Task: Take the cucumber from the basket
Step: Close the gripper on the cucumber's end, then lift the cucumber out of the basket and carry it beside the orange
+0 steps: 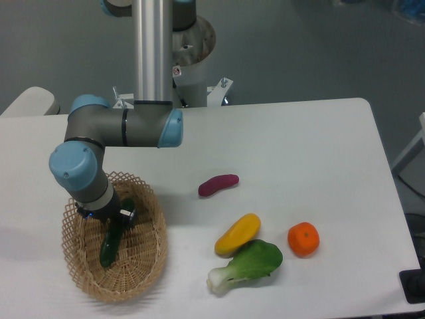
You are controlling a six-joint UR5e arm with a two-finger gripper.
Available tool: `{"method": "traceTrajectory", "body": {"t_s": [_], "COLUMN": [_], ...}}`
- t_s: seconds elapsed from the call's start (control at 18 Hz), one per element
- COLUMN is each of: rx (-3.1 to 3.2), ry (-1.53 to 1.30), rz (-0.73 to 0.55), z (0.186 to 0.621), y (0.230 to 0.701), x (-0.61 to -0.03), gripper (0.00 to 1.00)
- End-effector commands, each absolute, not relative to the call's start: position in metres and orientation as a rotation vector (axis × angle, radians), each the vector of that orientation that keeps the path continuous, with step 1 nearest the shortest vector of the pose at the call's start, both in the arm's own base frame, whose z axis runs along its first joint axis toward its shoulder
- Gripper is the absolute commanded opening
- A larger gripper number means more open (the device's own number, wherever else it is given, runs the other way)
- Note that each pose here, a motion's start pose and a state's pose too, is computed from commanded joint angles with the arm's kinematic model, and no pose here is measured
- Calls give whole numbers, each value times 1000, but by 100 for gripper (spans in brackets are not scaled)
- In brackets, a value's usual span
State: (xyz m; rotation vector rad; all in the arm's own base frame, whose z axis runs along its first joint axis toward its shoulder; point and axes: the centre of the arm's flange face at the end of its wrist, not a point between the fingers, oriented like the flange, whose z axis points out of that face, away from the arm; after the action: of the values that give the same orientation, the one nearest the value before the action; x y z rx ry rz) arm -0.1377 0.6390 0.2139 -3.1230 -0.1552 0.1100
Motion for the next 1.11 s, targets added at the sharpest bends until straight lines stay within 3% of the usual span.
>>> {"method": "traceTrajectory", "body": {"t_s": [0.22, 0.5, 0.67, 1.11], "rx": [-3096, -2987, -2947, -2992], "ry": [-162, -117, -79, -18], "rz": [124, 196, 242, 295], "z": [230, 307, 339, 373], "y": [640, 646, 633, 574], "x": [-141, -164, -196, -322], "gripper": [14, 14, 14, 14]}}
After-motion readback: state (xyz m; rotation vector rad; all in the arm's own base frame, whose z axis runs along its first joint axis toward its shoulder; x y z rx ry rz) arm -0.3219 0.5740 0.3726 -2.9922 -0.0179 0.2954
